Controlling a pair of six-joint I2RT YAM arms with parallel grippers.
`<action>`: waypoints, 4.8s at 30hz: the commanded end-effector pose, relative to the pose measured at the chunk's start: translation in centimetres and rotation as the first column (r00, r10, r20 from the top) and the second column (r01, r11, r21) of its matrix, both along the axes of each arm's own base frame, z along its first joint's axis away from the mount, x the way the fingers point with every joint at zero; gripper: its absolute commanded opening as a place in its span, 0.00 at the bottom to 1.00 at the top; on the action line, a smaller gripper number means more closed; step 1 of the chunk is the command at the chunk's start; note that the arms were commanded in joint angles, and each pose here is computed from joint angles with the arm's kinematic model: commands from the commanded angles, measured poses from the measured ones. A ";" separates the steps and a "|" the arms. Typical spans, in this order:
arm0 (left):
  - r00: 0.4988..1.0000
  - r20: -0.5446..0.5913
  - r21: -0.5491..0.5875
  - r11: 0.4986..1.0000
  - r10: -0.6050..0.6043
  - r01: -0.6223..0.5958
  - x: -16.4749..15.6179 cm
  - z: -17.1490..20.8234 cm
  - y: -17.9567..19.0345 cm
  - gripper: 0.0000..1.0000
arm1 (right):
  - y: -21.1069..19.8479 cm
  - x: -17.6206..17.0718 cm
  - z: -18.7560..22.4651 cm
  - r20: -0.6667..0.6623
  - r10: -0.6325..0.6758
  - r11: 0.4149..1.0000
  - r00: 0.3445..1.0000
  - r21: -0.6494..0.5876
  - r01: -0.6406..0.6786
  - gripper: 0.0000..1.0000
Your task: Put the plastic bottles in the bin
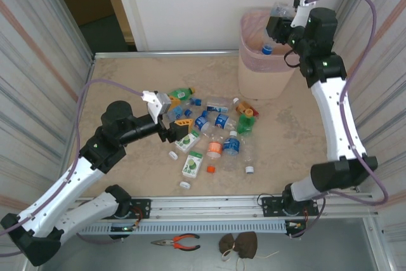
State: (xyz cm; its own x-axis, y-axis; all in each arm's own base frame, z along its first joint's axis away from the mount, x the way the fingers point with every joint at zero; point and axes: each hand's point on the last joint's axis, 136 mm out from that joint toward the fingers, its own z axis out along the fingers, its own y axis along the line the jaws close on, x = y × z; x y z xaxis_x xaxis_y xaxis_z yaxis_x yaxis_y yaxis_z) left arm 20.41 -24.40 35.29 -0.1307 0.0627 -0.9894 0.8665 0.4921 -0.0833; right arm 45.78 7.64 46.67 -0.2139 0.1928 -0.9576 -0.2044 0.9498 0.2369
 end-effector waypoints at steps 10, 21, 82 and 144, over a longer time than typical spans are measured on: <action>0.997 -0.056 0.024 0.999 0.049 -0.047 1.0 -1.7 0.2 0.84 | -4.0 9.1 -6.5 -0.230 -0.157 0.980 0.960 -0.156 0.123 0.47; 0.996 -0.077 0.040 0.998 0.042 -0.039 1.3 -2.8 -0.2 0.84 | -3.6 12.0 -18.1 -0.506 -0.127 0.985 0.853 -0.166 0.048 0.48; 0.874 -0.389 0.613 0.790 0.292 0.009 3.2 -18.6 2.6 0.76 | -1.0 0.7 -3.0 -0.333 -0.028 0.993 0.942 -0.114 -0.010 0.75; 0.881 -0.422 0.565 0.822 0.216 0.069 5.1 -19.1 0.1 0.60 | 5.1 -14.2 -7.0 -0.281 0.292 0.952 0.914 0.181 -0.248 0.76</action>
